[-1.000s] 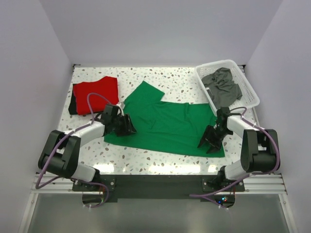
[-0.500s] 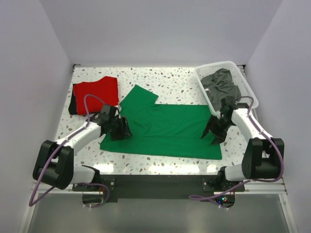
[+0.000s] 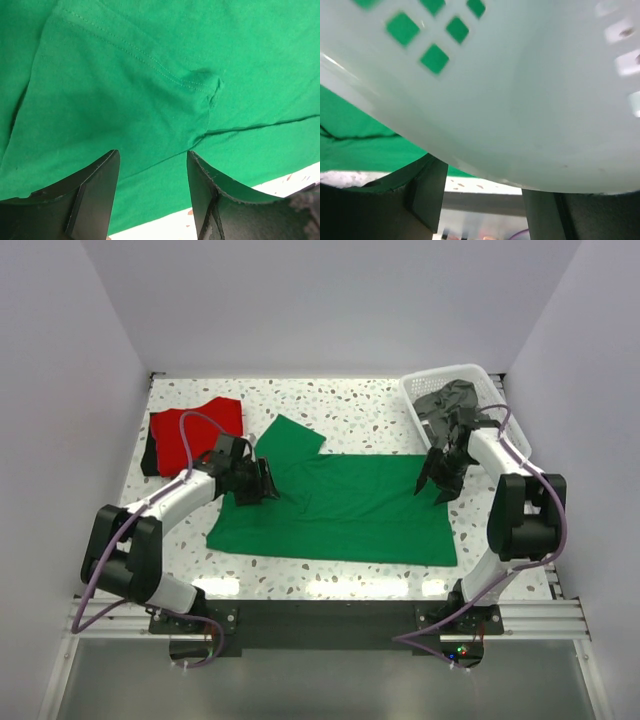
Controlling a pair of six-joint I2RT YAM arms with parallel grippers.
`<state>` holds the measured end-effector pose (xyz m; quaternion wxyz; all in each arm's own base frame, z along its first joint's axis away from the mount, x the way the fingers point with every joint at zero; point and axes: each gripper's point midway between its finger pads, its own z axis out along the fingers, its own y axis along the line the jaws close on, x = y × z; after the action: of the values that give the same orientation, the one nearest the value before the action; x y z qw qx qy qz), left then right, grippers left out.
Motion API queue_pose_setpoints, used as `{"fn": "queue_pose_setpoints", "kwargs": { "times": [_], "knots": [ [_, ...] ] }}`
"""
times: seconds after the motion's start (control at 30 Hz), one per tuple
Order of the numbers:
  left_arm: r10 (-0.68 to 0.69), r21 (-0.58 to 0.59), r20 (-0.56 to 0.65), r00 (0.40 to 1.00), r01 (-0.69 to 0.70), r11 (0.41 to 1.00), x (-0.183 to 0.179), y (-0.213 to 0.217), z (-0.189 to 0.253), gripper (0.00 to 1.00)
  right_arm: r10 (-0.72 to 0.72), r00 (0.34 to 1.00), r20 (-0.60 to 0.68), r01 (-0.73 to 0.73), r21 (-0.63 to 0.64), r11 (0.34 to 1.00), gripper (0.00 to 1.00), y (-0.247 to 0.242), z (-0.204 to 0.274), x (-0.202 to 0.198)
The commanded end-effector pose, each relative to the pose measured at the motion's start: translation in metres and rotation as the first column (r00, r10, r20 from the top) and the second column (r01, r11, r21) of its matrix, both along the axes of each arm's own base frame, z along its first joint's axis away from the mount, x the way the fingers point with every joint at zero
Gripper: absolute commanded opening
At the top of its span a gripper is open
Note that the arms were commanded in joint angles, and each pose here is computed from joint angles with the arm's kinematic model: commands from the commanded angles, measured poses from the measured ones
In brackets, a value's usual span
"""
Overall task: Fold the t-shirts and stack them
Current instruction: Fold the tshirt
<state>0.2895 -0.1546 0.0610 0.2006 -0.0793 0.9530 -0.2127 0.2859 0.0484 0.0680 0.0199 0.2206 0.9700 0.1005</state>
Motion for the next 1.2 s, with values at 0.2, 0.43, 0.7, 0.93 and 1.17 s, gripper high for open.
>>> {"fn": "queue_pose_setpoints", "kwargs": {
  "times": [0.2,0.43,0.7,0.93,1.17],
  "knots": [
    [-0.046,0.037,0.034,0.998,0.045,0.998,0.012,0.004,-0.002,0.62,-0.003,0.993,0.118,0.019,-0.139,0.99,0.6,-0.027,-0.002,0.054],
    [-0.081,0.067,-0.036,0.996,0.084,0.994,0.002,0.007,-0.029,0.62,-0.021,0.99,0.142,0.05,-0.207,0.977,0.6,-0.044,-0.002,0.073],
    [-0.086,0.164,-0.187,0.979,0.117,0.98,-0.04,0.031,-0.082,0.62,-0.057,0.977,0.206,0.108,-0.245,0.963,0.6,-0.062,0.006,0.1],
    [-0.082,0.197,-0.223,0.971,0.127,0.972,-0.056,0.041,-0.091,0.62,-0.069,0.964,0.256,0.139,-0.266,0.954,0.6,-0.074,0.017,0.121],
    [-0.086,0.209,-0.226,0.97,0.135,0.969,-0.064,0.045,-0.089,0.62,-0.057,0.965,0.256,0.129,-0.272,0.953,0.6,-0.085,0.017,0.133]
  ]
}}
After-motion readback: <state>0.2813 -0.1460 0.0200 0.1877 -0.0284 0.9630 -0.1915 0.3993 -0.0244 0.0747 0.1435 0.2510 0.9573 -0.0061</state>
